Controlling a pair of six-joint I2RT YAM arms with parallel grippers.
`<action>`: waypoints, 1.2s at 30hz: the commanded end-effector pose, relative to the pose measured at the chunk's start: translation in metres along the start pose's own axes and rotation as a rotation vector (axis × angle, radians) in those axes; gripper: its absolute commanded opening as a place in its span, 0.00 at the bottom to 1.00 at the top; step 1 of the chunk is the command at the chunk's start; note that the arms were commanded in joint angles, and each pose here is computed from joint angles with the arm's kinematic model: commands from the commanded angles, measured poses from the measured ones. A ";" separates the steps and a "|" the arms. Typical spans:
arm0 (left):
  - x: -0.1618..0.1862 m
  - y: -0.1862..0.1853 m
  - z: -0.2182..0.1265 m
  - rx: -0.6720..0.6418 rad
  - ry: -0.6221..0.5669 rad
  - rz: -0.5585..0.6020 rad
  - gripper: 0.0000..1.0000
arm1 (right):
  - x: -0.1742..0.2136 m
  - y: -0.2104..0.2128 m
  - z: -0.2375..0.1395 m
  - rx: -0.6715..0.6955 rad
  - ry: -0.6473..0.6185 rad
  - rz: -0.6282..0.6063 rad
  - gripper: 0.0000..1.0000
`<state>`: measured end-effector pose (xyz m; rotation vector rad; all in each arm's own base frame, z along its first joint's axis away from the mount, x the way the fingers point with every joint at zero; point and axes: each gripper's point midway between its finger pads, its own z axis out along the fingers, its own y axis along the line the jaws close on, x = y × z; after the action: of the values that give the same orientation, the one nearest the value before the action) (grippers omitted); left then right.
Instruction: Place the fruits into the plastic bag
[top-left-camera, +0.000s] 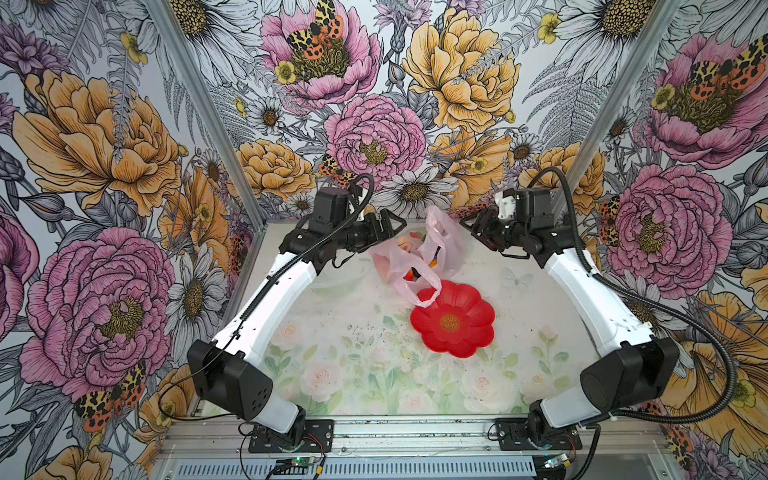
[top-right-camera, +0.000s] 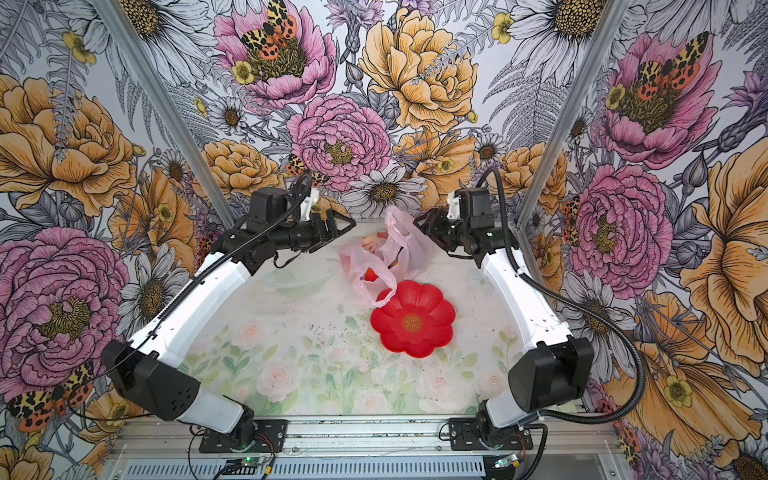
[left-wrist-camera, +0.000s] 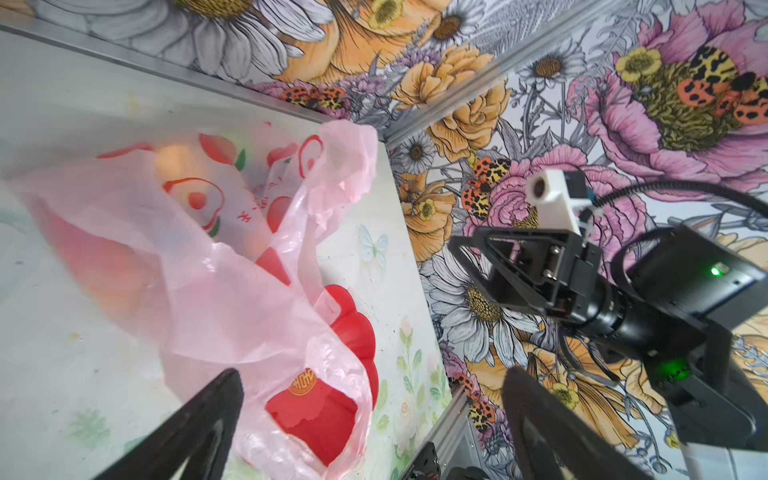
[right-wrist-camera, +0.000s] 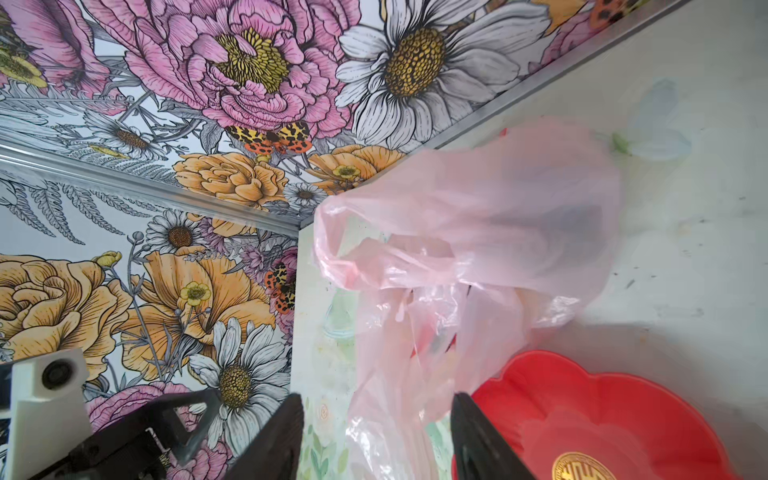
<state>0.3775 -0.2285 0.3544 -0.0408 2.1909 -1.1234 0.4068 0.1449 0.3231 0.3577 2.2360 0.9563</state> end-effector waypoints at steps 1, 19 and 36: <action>-0.010 0.014 -0.038 -0.040 -0.089 0.030 0.99 | -0.009 -0.006 -0.041 0.077 -0.146 -0.159 0.63; 0.036 0.148 -0.113 -0.614 -0.306 0.070 0.99 | 0.022 -0.094 -0.118 0.255 -0.764 -0.535 1.00; 0.064 0.225 -0.156 -0.779 -0.674 0.279 0.99 | 0.034 -0.245 -0.069 0.623 -0.709 -0.452 1.00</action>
<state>0.2885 -0.0162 0.1866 -0.3092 1.9829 -0.0630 0.3243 -0.0358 0.1436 0.3482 1.8786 -0.1116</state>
